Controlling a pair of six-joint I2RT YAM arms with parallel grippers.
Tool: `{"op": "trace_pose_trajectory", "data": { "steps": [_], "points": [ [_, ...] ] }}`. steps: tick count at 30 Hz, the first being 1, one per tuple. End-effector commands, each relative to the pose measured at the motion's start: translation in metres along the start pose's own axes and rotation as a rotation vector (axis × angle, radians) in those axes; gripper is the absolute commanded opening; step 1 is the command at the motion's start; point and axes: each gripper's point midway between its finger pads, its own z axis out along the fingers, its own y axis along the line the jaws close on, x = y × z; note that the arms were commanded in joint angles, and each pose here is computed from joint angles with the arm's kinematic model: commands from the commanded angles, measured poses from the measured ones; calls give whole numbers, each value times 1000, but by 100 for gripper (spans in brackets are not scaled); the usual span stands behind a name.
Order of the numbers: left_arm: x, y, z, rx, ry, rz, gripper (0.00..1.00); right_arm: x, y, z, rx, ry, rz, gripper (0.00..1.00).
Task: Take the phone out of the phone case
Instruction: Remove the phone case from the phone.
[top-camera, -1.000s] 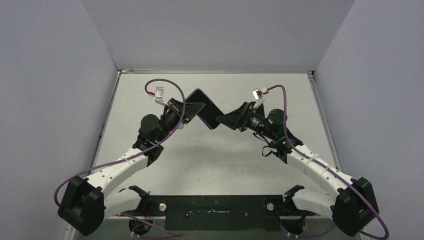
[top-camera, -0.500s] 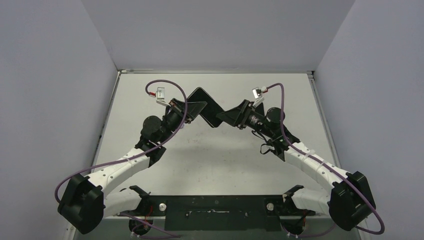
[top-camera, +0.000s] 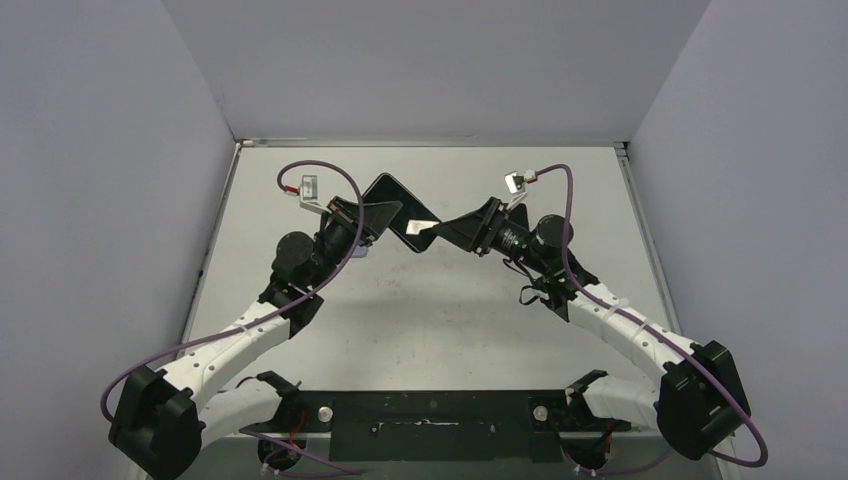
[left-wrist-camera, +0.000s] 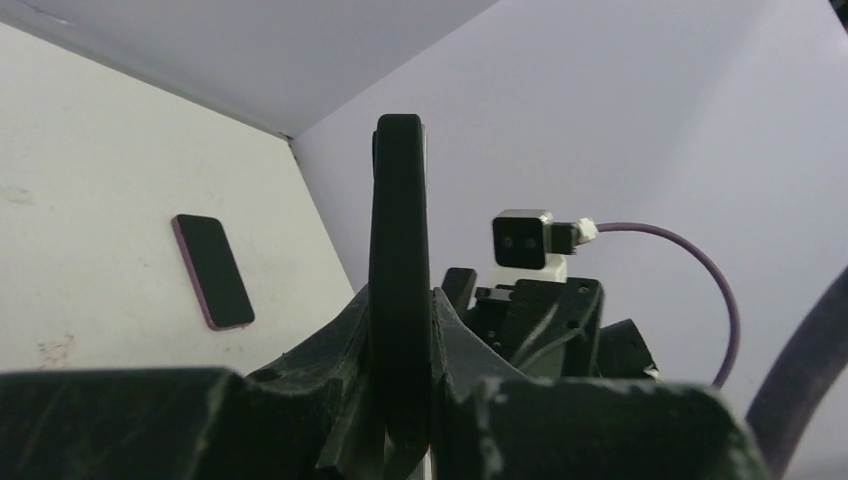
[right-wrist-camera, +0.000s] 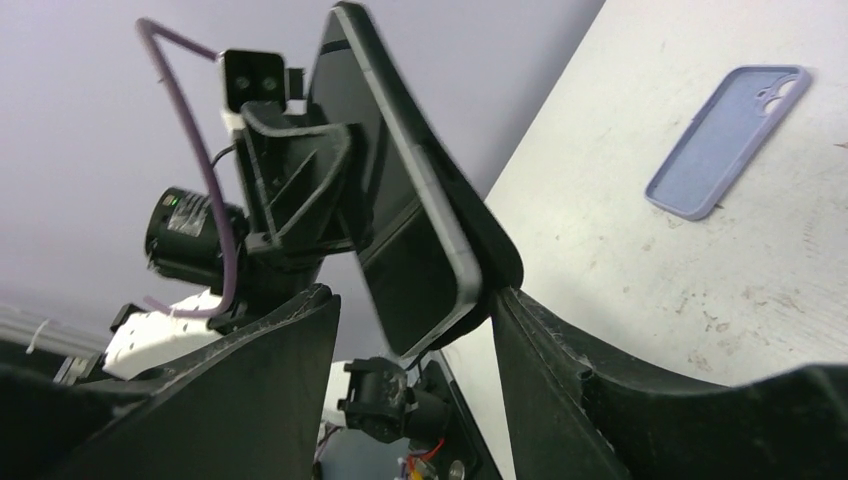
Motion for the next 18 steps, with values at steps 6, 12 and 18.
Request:
{"op": "trace_pose_trajectory", "data": {
  "steps": [6,12,18],
  "points": [
    [16,18,-19,-100,159,-39,0,2,113,-22,-315,84,-207,66],
    [13,12,-20,-71,140,-89,0,11,100,-24,-272,94,-176,71],
    [10,9,-20,-61,122,-93,0,12,92,-26,-222,87,-163,72]
  ]
}}
